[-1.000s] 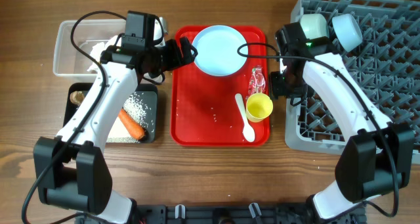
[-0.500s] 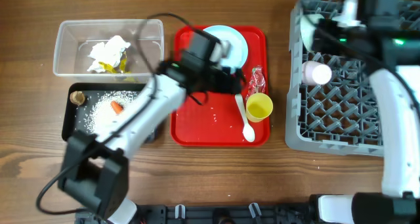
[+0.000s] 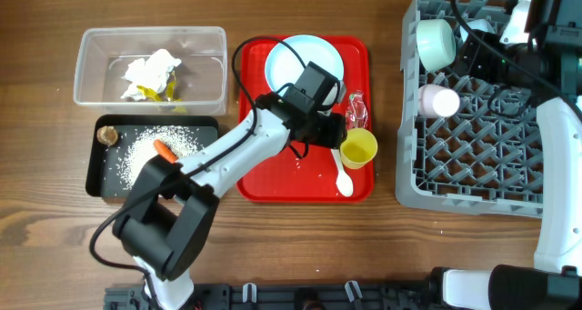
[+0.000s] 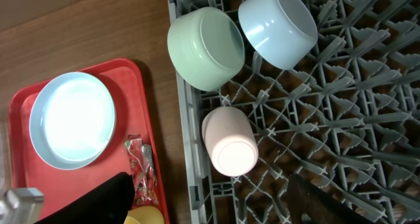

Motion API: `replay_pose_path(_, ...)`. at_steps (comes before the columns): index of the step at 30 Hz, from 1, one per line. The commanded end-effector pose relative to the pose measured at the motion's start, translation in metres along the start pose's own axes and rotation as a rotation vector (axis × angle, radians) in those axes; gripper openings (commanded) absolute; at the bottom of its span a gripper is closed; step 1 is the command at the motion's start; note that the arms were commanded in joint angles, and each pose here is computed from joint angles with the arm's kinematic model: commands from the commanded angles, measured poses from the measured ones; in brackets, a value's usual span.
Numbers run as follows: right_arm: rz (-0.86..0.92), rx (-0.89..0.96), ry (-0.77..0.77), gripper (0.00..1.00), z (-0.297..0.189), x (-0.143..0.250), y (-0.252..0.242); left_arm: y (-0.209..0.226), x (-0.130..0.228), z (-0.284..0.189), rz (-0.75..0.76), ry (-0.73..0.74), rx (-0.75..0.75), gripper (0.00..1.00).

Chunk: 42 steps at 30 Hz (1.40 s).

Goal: Sort waste into correct bins and load items into the dishwasher rack
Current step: 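Grasp the yellow cup with the left gripper and lift it, then hand the yellow cup from the left gripper to the right gripper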

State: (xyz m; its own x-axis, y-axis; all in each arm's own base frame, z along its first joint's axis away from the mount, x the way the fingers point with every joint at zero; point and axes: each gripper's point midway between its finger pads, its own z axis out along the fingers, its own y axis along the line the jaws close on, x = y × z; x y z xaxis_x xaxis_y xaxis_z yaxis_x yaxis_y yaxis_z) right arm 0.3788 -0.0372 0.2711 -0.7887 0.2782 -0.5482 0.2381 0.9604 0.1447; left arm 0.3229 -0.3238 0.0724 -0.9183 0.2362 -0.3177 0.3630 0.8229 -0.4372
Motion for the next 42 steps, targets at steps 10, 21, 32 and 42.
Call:
replay_pose_path(10, -0.013, -0.029, 0.004, 0.77, -0.001, 0.000, 0.005, 0.003, -0.005, 0.002, -0.028, -0.013, 0.002, 0.04)
replay_pose_path(21, -0.279, -0.793, 0.041, 0.78, -0.010, 0.018, 0.119, 0.004, -0.069, -0.156, -0.117, -0.146, 0.718, 0.04)
replay_pose_path(32, -0.498, -1.487, 0.020, 0.95, -0.047, 0.069, 0.222, -0.006, -0.071, -0.194, 0.006, -0.168, 0.916, 0.04)
replay_pose_path(42, -0.528, -1.457, 0.077, 0.90, -0.042, 0.087, 0.245, -0.012, -0.086, -0.207, 0.060, -0.219, 0.942, 0.04)
